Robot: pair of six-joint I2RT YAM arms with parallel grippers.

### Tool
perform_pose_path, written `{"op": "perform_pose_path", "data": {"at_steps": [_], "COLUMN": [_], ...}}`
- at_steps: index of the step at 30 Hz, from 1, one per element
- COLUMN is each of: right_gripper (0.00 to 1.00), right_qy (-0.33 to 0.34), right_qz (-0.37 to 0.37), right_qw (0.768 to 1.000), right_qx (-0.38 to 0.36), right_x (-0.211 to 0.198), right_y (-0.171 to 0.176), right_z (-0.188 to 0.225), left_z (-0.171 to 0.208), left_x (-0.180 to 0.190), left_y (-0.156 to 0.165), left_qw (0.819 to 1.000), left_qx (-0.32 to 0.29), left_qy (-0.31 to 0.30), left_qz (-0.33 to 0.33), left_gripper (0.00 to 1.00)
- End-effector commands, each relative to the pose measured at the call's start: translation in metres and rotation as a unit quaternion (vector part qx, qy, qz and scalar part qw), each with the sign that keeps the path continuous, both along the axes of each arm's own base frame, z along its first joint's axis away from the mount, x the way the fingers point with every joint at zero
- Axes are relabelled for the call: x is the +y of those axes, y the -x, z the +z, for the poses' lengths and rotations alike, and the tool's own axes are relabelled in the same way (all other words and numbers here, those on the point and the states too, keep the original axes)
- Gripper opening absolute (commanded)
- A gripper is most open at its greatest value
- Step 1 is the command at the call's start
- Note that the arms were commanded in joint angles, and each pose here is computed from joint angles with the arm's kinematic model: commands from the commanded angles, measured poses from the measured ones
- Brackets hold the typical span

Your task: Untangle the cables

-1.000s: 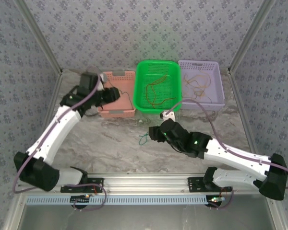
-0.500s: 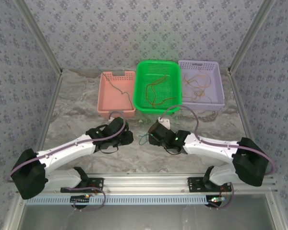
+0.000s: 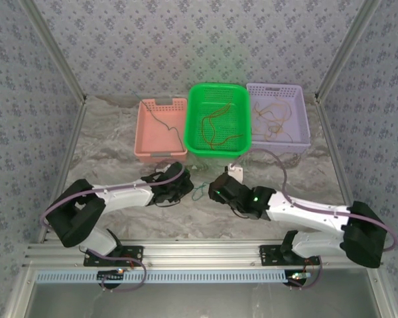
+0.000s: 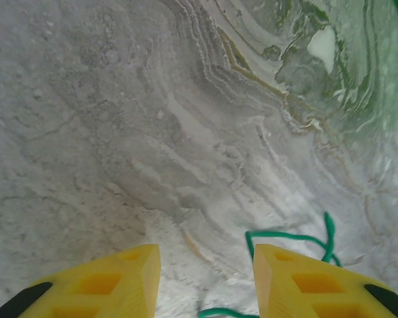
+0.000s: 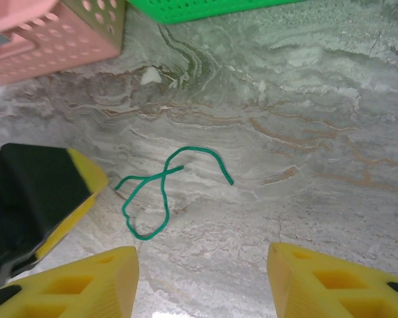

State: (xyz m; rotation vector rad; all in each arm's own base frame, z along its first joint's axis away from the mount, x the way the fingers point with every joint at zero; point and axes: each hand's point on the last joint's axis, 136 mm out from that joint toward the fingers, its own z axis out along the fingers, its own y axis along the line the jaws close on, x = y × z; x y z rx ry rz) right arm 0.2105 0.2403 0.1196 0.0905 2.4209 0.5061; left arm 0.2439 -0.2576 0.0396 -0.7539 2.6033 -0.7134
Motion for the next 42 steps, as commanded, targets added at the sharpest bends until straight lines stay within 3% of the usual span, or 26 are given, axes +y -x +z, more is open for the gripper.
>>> {"op": "perform_pose_path", "data": {"at_steps": [1, 7, 12, 16, 21, 27, 30, 36, 42], "right_gripper": [0.56, 0.55, 0.54, 0.53, 0.53, 0.52, 0.51, 0.51, 0.54], "right_qy": [0.005, -0.017, -0.018, -0.018, -0.015, -0.016, -0.018, -0.061, -0.207], "right_qz": [-0.003, 0.003, 0.000, 0.001, 0.001, 0.000, -0.002, -0.017, -0.066], "right_qw": [1.000, 1.000, 0.999, 0.999, 0.999, 0.999, 0.999, 0.997, 0.975], "right_qx": [-0.011, -0.023, -0.031, -0.031, -0.030, -0.030, -0.029, -0.038, -0.052], "right_x": [-0.013, -0.017, -0.020, -0.019, -0.018, -0.017, -0.019, -0.027, -0.033], "right_y": [0.005, 0.011, 0.010, 0.010, 0.010, 0.009, 0.010, 0.015, 0.011], "right_z": [0.000, 0.010, 0.016, 0.015, 0.013, 0.013, 0.013, 0.032, 0.087], "left_z": [0.015, 0.001, -0.006, -0.009, -0.012, -0.008, 0.006, 0.071, 0.142], "left_x": [-0.018, -0.034, -0.036, -0.037, -0.041, -0.041, -0.040, -0.039, -0.047], "left_y": [-0.015, -0.012, -0.008, -0.010, -0.009, -0.010, -0.014, -0.020, -0.014], "left_qw": [0.995, 0.991, 0.991, 0.991, 0.990, 0.991, 0.992, 0.985, 0.964], "left_qx": [0.000, 0.032, 0.046, 0.044, 0.046, 0.036, 0.007, -0.103, -0.206], "left_qy": [0.072, 0.109, 0.101, 0.102, 0.107, 0.105, 0.109, 0.134, 0.154], "left_qz": [0.064, 0.075, 0.078, 0.080, 0.074, 0.072, 0.065, 0.027, -0.064], "left_gripper": [0.45, 0.43, 0.37, 0.26, 0.21, 0.00, 0.00, 0.00, 0.00]}}
